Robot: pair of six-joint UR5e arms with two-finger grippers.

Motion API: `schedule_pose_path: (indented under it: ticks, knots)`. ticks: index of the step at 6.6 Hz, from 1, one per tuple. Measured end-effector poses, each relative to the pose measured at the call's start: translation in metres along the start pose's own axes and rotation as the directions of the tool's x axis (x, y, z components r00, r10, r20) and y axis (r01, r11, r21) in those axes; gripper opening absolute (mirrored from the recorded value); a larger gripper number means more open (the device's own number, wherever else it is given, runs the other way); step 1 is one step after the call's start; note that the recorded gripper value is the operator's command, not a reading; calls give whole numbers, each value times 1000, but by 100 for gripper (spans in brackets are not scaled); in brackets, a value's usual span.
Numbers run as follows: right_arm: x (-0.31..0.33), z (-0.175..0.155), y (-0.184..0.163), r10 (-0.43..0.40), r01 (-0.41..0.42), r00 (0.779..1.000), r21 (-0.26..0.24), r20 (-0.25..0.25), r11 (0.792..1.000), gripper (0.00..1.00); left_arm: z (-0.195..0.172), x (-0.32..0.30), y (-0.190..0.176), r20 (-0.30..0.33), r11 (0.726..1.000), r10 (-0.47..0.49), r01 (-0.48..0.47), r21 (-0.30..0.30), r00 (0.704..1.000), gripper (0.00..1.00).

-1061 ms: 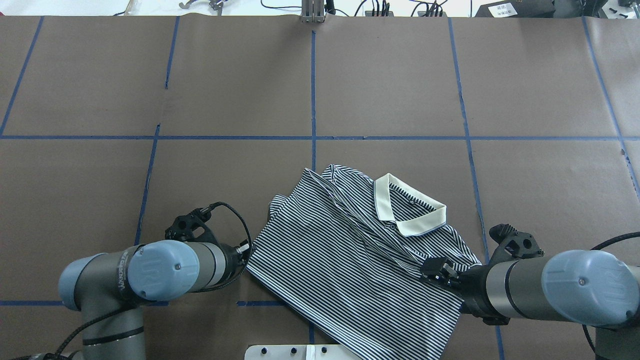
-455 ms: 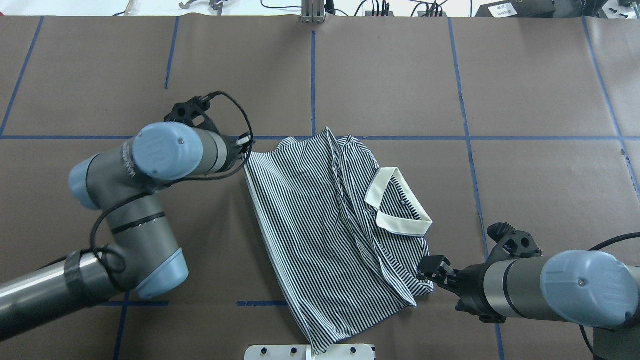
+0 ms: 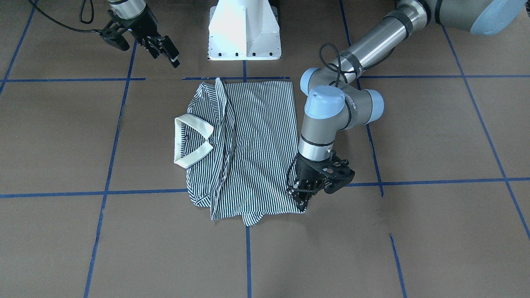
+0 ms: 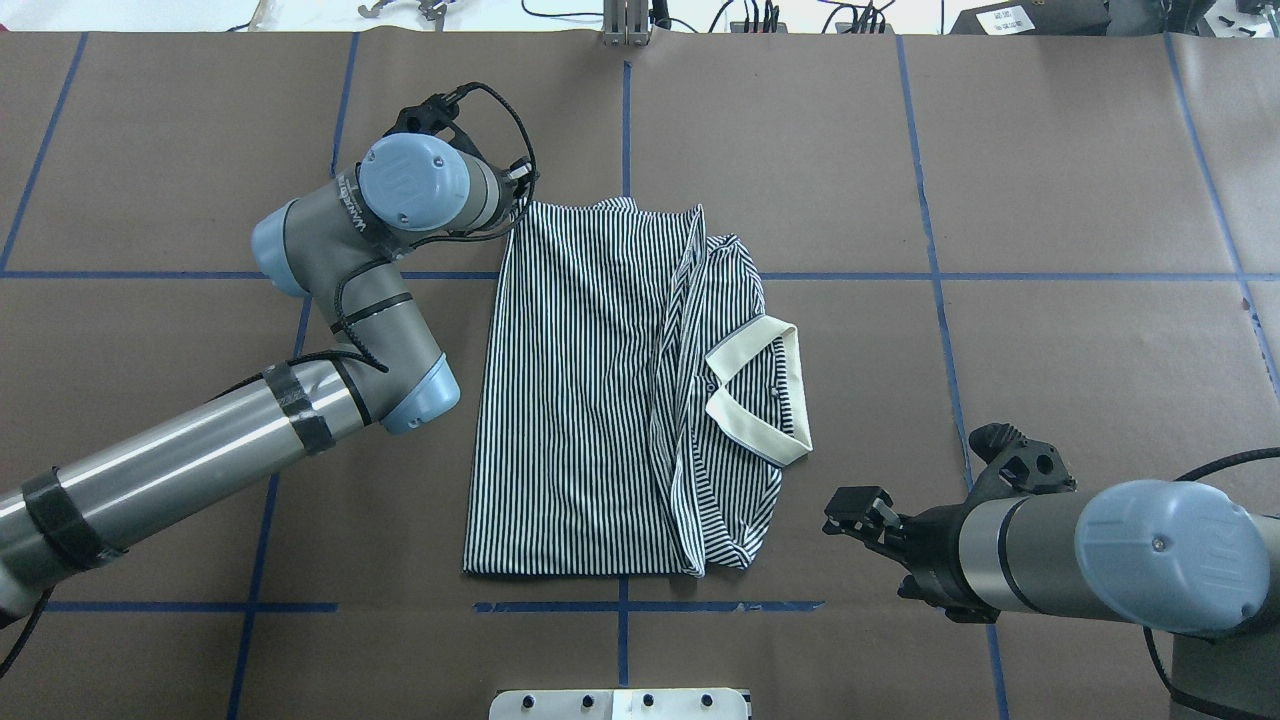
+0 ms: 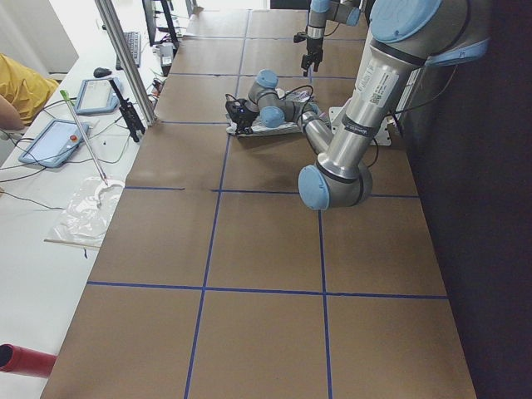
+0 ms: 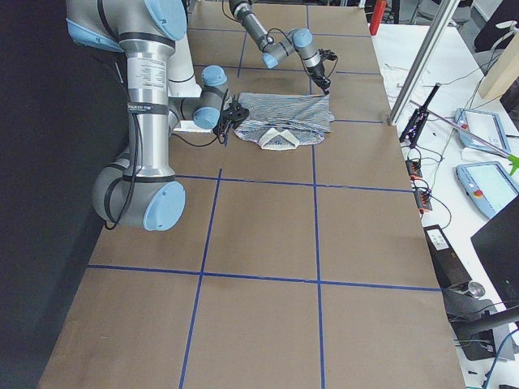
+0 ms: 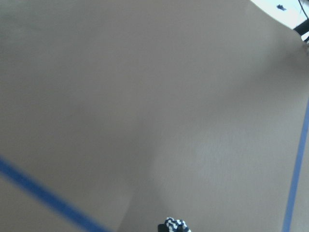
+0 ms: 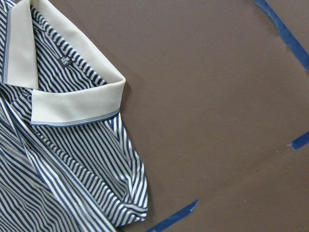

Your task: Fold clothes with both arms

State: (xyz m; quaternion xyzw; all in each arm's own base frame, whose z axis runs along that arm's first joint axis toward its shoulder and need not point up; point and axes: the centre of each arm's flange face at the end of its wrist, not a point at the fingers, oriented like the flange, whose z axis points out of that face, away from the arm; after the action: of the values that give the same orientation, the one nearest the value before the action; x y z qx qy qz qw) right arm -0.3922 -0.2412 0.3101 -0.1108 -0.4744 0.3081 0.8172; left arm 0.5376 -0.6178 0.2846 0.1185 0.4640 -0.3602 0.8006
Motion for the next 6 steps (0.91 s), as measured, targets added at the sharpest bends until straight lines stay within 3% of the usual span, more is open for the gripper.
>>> schedule_pose_path:
  ticks: [1, 2, 4, 6]
  knots:
    - [-19, 9, -5, 9, -10, 1000, 14, 23, 1000, 100, -7, 9, -9, -25, 1000, 7, -8, -8, 1000, 39]
    - [-46, 22, -9, 12, -13, 999, 35, 34, 999, 100, -40, 3, -11, -80, 998, 7, -12, -55, 997, 39]
    - [-128, 65, 9, -48, 50, 998, 84, -27, 995, 100, -121, -61, -10, -161, 988, 10, -35, -153, 987, 40]
    - [-188, 102, 32, -196, 205, 975, 91, -103, 974, 100, -138, -88, -7, -161, 982, 13, -42, -182, 987, 41]
